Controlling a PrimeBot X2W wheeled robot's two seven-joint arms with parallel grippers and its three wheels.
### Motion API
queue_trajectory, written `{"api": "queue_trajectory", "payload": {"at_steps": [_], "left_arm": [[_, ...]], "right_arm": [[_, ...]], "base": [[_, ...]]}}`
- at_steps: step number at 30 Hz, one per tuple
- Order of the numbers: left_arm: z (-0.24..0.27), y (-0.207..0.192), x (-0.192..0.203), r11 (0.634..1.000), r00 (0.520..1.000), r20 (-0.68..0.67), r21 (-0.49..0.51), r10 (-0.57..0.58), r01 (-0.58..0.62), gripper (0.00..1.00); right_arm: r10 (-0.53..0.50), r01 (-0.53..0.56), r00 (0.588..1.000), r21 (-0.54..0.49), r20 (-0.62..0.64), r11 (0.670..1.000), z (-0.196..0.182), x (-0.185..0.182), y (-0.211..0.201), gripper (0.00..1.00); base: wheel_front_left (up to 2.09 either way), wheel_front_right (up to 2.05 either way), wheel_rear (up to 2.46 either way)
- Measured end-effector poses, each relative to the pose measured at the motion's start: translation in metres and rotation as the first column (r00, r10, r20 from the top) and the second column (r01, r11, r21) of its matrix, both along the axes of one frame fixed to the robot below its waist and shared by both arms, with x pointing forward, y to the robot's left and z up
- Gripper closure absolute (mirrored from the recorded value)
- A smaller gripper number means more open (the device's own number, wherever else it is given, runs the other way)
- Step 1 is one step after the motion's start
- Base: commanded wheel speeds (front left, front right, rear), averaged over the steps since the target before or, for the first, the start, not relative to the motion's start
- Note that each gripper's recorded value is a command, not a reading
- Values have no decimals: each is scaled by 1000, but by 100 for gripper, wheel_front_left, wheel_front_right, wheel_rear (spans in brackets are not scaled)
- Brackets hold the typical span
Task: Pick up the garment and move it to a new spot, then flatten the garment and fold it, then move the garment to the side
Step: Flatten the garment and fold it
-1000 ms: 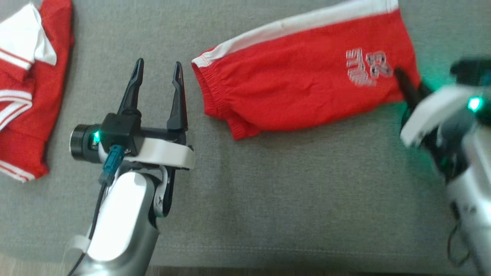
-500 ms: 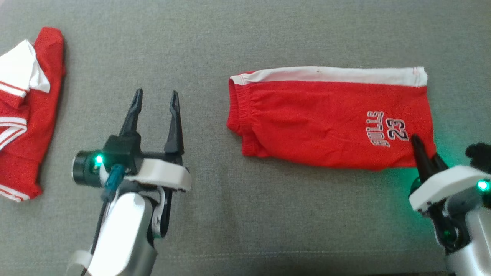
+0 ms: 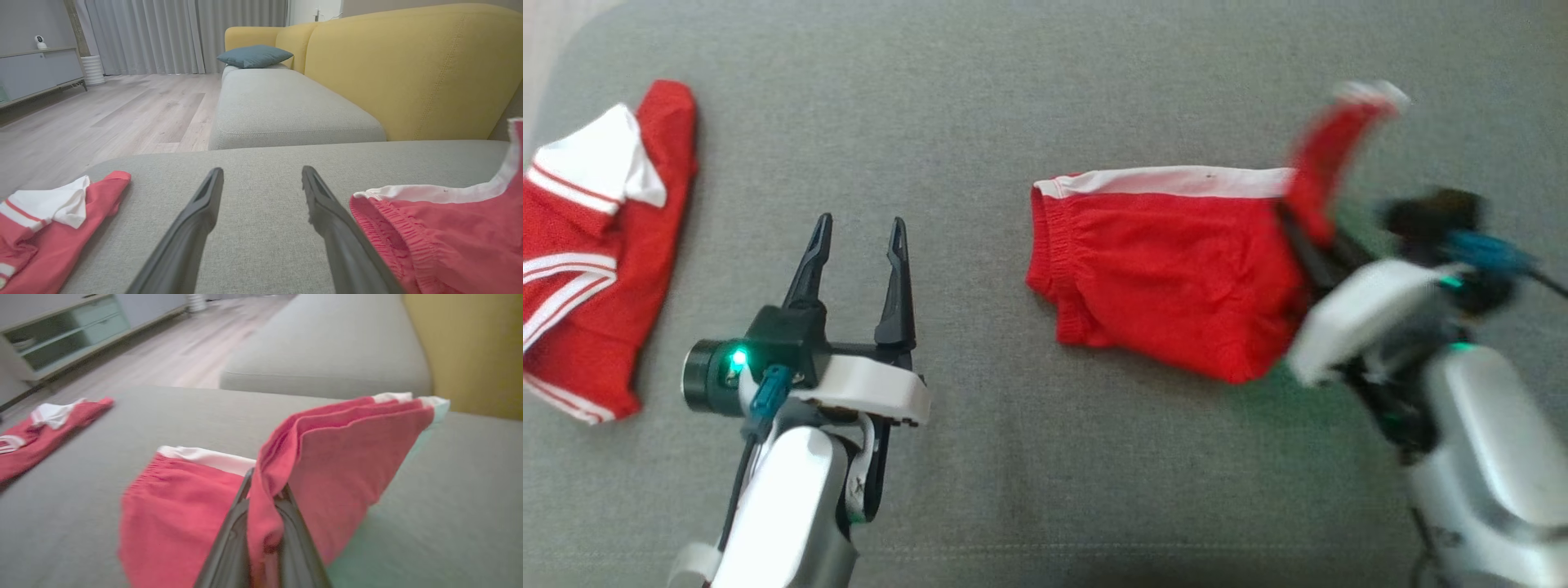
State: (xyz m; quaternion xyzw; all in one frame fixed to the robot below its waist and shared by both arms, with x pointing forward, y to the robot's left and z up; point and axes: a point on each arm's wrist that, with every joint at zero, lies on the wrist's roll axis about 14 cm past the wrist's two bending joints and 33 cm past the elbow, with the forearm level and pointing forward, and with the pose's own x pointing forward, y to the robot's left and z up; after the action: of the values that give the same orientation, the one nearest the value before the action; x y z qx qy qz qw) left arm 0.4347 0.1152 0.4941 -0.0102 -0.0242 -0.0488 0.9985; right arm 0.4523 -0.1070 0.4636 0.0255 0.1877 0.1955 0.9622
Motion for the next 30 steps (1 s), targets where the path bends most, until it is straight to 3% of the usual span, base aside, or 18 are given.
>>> {"api": "queue_trajectory", "payload": {"at_steps": [3,7,12,13,14,18,23,26,30], "left_arm": [[5,6,-3,1000,1000,11,3,15,-15,0],[4,14,-11,999,999,3,7,40,-40,0],[-1,23,-19,998,998,-13,11,65,-65,0],[-2,24,-19,998,998,-15,12,68,-68,0],[-3,24,-19,998,997,-17,12,69,-69,0],[-6,24,-17,998,997,-25,11,68,-68,0],[-8,18,-14,999,998,-28,8,54,-54,0],[-6,15,-12,999,999,-24,5,44,-44,0],[-2,12,-10,999,999,-11,5,39,-39,0]], "right_arm": [[144,-145,989,16,31,989,15,-5,52,100],[301,-298,953,78,-30,951,2,-36,113,100],[397,-387,909,97,-126,917,-27,-63,144,100],[401,-391,905,95,-140,916,-32,-66,145,57],[404,-394,903,94,-148,914,-36,-67,145,0],[401,-391,910,103,-105,915,-36,-66,146,0],[338,-353,934,151,118,923,7,-47,139,0],[247,-299,935,190,256,935,40,-34,121,0],[44,-123,935,204,353,971,60,-17,60,0]], "base": [[0,0,0],[0,0,0],[0,0,0],[0,0,0],[0,0,0],[0,0,0],[0,0,0],[0,0,0],[0,0,0]]}}
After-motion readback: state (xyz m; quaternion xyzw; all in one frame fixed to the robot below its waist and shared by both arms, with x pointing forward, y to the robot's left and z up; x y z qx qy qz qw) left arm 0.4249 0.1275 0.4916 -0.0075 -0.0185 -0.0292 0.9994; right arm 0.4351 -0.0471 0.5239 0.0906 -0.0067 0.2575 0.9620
